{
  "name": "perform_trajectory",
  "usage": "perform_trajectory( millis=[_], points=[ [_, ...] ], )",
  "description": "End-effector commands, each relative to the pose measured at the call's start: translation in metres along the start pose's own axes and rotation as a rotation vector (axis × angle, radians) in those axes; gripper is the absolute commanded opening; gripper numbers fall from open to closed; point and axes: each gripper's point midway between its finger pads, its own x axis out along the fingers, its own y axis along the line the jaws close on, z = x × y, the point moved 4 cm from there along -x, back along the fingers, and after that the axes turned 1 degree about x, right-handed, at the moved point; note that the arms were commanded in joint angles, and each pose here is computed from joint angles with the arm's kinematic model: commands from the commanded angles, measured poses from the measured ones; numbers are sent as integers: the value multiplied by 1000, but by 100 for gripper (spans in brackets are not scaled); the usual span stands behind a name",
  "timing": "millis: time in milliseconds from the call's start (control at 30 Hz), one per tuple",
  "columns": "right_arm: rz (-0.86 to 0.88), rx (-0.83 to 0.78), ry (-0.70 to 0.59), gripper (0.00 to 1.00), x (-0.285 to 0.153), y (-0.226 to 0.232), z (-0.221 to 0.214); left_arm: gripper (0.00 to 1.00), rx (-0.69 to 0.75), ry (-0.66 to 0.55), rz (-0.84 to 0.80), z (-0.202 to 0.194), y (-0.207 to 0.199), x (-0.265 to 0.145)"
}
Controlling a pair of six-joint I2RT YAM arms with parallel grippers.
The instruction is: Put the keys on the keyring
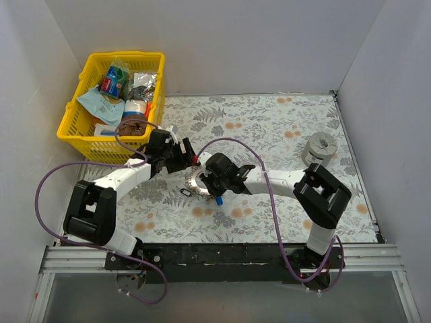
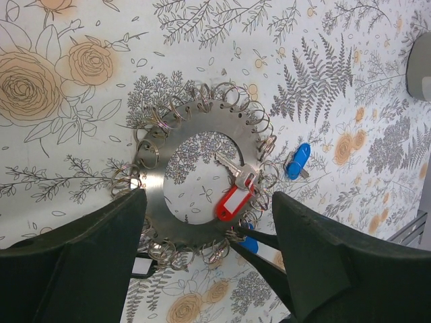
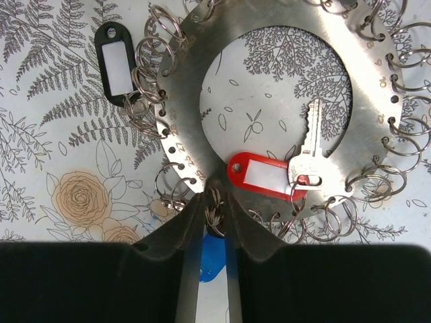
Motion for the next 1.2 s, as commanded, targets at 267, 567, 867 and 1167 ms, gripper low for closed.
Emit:
perform_trajectory(
  millis=[267, 567, 867, 1167],
  points=[
    [-1, -23, -4, 1, -4, 1, 1, 75, 6, -17, 0, 4, 0, -3],
    [-12, -11, -41, 1, -20, -3, -14, 75, 8, -10, 6, 1, 2, -1],
    [-10, 23, -97, 1, -38, -6, -24, 76, 13, -12, 14, 0, 4, -3],
    [14, 77, -294, 57, -74, -13, 14, 77, 15, 0, -8, -2, 2, -4]
  ],
)
